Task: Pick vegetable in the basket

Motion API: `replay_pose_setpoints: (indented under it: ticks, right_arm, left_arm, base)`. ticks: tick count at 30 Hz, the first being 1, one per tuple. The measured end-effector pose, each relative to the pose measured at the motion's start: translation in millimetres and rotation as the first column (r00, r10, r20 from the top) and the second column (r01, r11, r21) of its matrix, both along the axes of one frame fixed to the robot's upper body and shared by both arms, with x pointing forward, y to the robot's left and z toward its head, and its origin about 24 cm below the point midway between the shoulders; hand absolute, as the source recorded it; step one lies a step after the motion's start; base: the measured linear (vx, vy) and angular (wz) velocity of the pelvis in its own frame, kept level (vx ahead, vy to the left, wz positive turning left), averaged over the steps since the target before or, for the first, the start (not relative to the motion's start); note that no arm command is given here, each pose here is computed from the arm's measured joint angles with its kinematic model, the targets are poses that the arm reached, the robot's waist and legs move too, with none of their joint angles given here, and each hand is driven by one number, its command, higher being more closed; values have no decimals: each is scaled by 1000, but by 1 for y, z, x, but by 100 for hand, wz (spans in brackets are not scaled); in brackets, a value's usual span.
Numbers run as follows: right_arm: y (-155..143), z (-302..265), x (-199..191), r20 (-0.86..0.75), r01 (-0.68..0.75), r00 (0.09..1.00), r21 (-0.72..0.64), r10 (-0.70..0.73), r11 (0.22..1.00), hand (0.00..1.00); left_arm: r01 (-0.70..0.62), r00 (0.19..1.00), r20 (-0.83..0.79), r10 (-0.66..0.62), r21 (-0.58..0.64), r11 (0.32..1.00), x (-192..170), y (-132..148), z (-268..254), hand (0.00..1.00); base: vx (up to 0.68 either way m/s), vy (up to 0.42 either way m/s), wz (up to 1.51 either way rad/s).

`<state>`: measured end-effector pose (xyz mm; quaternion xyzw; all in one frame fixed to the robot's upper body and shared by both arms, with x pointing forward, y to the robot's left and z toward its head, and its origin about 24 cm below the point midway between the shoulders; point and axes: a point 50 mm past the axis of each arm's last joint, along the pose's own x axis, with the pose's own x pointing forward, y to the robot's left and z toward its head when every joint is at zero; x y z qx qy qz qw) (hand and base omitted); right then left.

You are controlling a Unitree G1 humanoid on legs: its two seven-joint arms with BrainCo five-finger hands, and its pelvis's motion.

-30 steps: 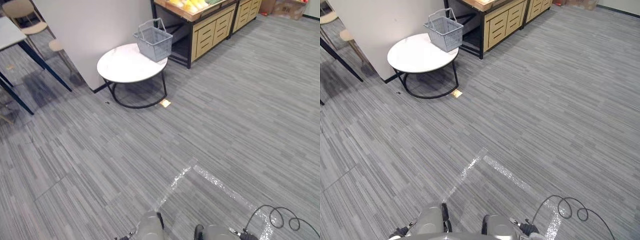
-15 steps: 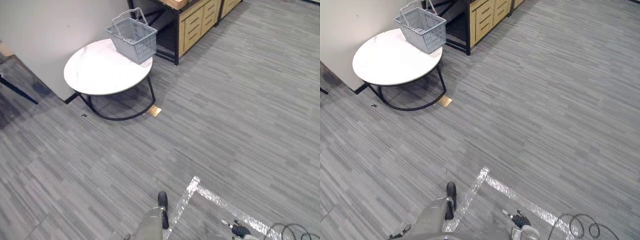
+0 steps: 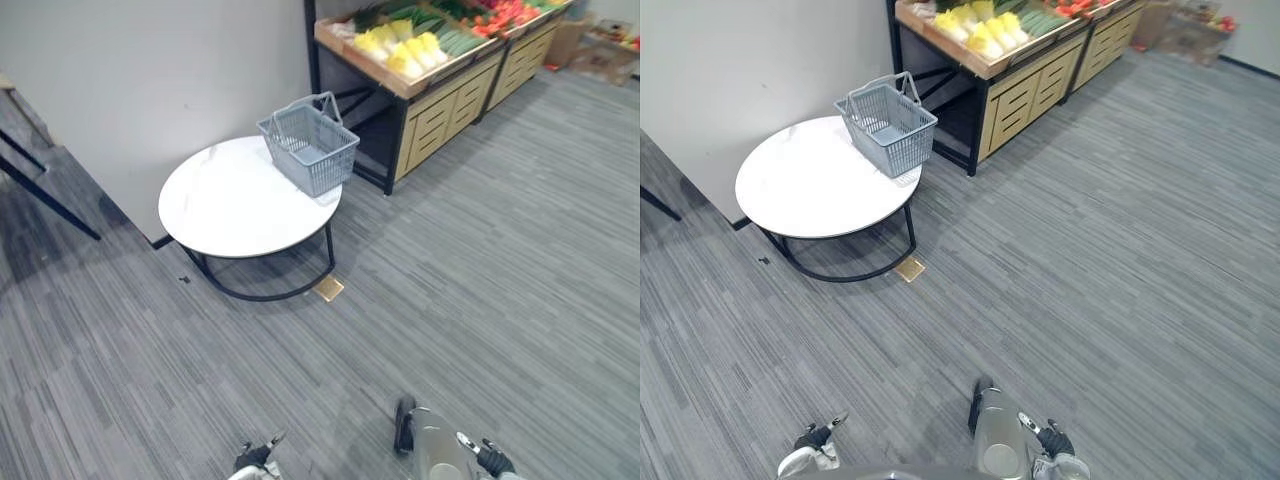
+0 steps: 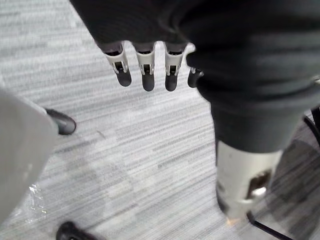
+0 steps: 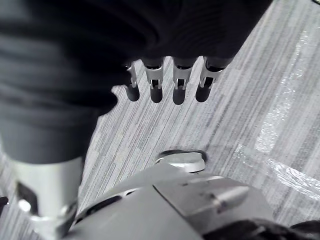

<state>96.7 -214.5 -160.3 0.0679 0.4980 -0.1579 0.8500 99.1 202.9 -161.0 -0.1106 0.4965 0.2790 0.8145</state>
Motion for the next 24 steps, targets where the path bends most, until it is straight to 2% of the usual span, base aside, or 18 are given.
replay_pose_setpoints:
  ticks: [4, 7, 12, 19, 24]
  right_arm:
    - [-9, 2, 2, 14, 38, 999, -12, -37, 999, 0]
    - [-10, 1, -1, -18, 15, 1000, -32, -16, 999, 0]
    - [-14, 1, -1, -65, -107, 993, -86, 101, 991, 0]
    - [-7, 6, 22, -12, -135, 991, -91, 135, 987, 0]
    - [-2, 6, 24, -2, -163, 987, -86, 163, 983, 0]
  left_arm:
    - [-80, 997, -23, 79, -55, 995, -7, -13, -5, 0]
    - [-82, 997, -20, 81, -50, 995, -7, -11, -5, 0]
    - [-147, 989, 9, 147, -35, 989, -2, -5, -1, 0]
    - [-157, 984, 82, 159, -34, 987, 14, -3, 5, 0]
    - [-164, 985, 56, 165, -19, 986, 8, -5, 3, 0]
  base:
    - [599, -363, 8]
    - [637, -365, 15]
    - [427, -133, 9]
    - [392, 64, -5]
    - [474, 252, 23]
